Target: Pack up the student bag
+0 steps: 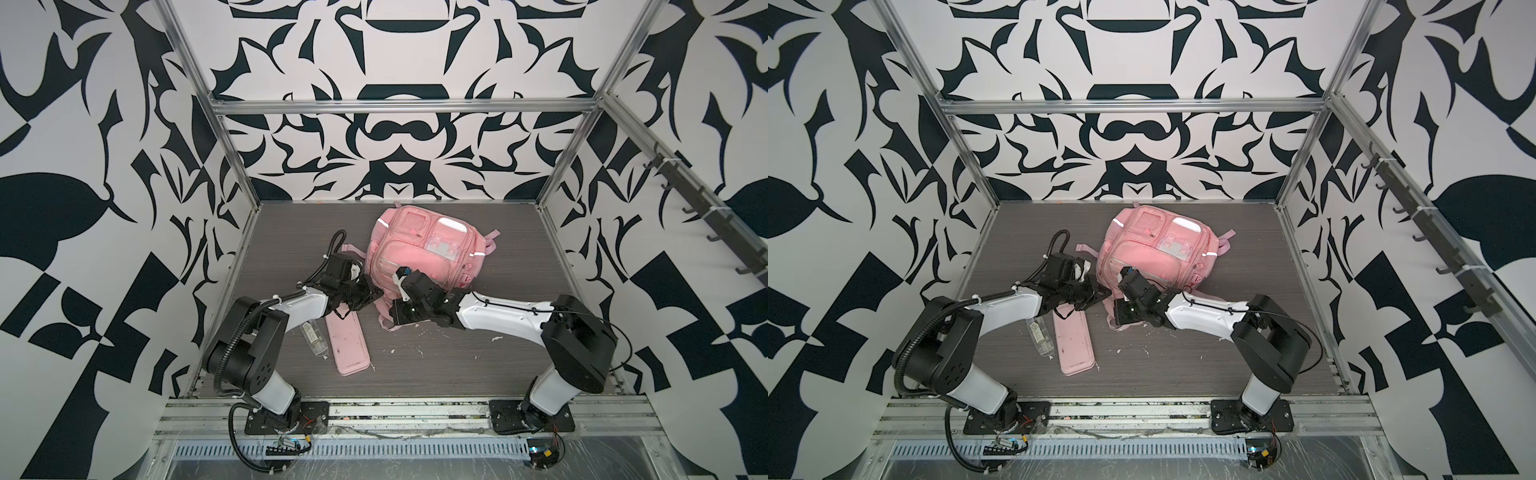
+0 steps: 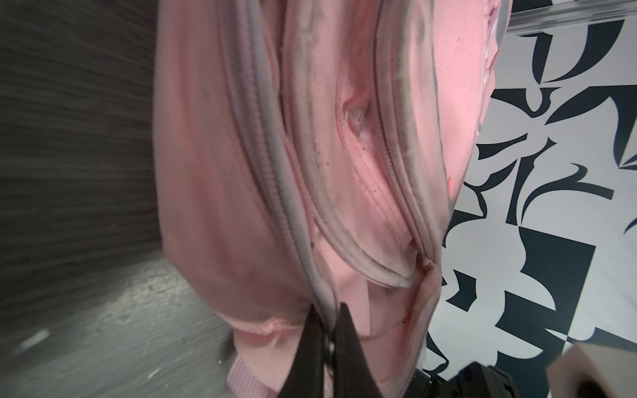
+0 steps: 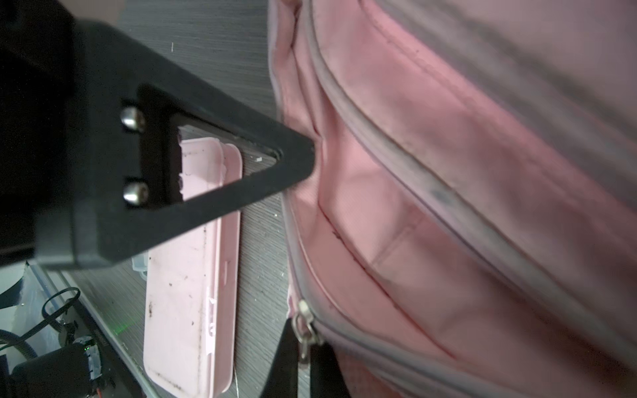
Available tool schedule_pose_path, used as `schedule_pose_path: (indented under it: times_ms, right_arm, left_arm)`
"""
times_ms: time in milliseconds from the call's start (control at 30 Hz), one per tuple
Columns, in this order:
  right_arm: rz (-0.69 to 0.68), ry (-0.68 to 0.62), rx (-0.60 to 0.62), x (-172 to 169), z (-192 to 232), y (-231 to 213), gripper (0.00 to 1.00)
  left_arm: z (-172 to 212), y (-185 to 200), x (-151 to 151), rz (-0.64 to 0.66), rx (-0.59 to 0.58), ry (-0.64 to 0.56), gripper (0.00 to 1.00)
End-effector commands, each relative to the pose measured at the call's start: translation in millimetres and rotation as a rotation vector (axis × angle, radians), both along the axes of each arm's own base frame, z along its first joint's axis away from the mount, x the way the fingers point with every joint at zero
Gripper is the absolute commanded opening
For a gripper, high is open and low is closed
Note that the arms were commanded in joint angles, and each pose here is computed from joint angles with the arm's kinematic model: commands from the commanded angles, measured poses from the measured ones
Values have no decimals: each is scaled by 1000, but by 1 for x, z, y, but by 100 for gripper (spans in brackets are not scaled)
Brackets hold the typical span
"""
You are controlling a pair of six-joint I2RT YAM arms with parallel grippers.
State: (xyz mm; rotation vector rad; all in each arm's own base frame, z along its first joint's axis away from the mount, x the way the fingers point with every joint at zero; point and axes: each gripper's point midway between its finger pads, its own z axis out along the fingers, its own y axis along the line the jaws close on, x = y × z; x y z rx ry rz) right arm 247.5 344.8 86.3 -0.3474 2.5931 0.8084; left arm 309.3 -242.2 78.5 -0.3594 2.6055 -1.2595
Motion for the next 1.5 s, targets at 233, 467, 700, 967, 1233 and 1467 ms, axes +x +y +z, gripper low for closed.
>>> schedule_pose_path:
  times_ms: [233,467,700,967,1233,1467]
  right_arm:
    - [-62,14,-32,-11,8,-74,0]
    - [-101,16,-21,-8,10,-95,0]
    - [-87,29,35,-4,10,-73,0]
    - [-31,6,63,0,19,-34,0]
    - [-1,-12,85,10,27,-13,0]
    - [13,-22,91,17,32,-4,0]
  left_arm:
    - [14,55,32,132,48,-72,4]
    - [13,59,39,131,36,-63,5]
    - [17,56,48,129,34,-72,13]
    - [34,48,48,92,-9,-75,54]
    - [53,38,12,51,-8,-79,60]
    - [36,18,-26,23,1,-14,60]
